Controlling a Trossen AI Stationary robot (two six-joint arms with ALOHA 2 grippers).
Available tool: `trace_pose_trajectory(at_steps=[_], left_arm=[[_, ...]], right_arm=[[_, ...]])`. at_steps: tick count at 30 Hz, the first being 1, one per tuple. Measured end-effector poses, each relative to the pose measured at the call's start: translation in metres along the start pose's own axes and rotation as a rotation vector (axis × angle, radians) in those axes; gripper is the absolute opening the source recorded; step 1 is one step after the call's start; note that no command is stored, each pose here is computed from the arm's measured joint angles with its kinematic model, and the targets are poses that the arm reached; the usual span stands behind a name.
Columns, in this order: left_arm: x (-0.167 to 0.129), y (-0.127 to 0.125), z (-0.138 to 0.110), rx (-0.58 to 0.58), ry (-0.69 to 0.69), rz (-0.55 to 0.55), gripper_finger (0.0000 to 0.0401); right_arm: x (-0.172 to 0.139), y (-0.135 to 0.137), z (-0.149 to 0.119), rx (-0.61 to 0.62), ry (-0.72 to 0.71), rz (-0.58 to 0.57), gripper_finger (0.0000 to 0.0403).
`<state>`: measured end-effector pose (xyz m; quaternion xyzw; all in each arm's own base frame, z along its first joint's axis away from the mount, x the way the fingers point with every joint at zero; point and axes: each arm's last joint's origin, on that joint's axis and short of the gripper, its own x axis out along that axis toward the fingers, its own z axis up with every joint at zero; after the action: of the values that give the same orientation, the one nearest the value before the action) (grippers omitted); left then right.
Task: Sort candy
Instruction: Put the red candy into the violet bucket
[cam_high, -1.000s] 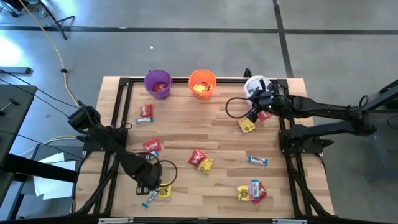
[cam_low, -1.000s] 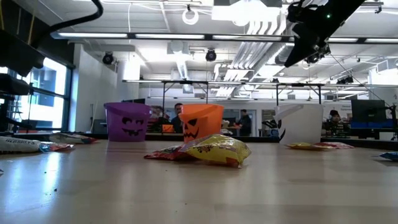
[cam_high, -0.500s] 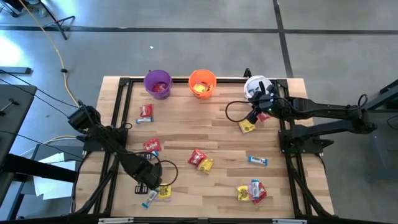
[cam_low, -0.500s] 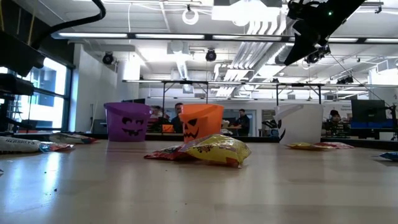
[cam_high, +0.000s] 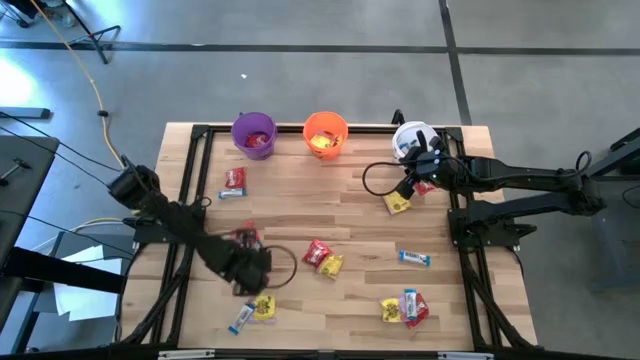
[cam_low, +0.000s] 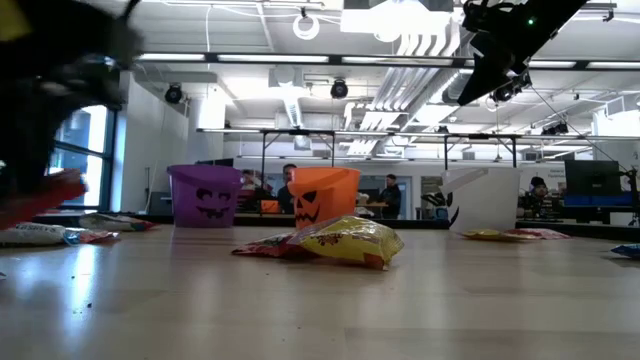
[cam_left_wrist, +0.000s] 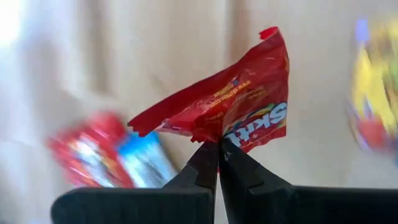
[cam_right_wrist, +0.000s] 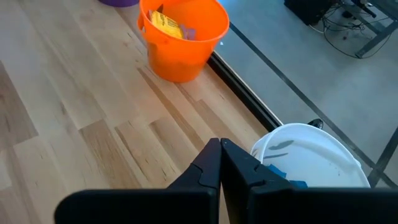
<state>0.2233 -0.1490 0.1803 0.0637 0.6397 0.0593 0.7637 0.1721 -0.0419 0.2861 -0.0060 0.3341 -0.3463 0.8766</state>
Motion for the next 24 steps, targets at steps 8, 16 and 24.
trace_pose_trajectory(at_steps=[8,16,24], left_arm=[[-0.018,0.074,0.040,-0.044,-0.268,0.169,0.0000],[-0.035,0.198,0.039,-0.311,-0.312,0.315,0.0000],[-0.036,0.286,0.006,-0.491,-0.245,0.433,0.0000]], right_arm=[[0.000,0.000,0.000,-0.028,0.000,0.001,0.0000],[0.000,0.000,0.000,-0.044,-0.004,0.003,0.0000],[0.012,0.010,0.008,-0.068,-0.023,0.111,0.0000]])
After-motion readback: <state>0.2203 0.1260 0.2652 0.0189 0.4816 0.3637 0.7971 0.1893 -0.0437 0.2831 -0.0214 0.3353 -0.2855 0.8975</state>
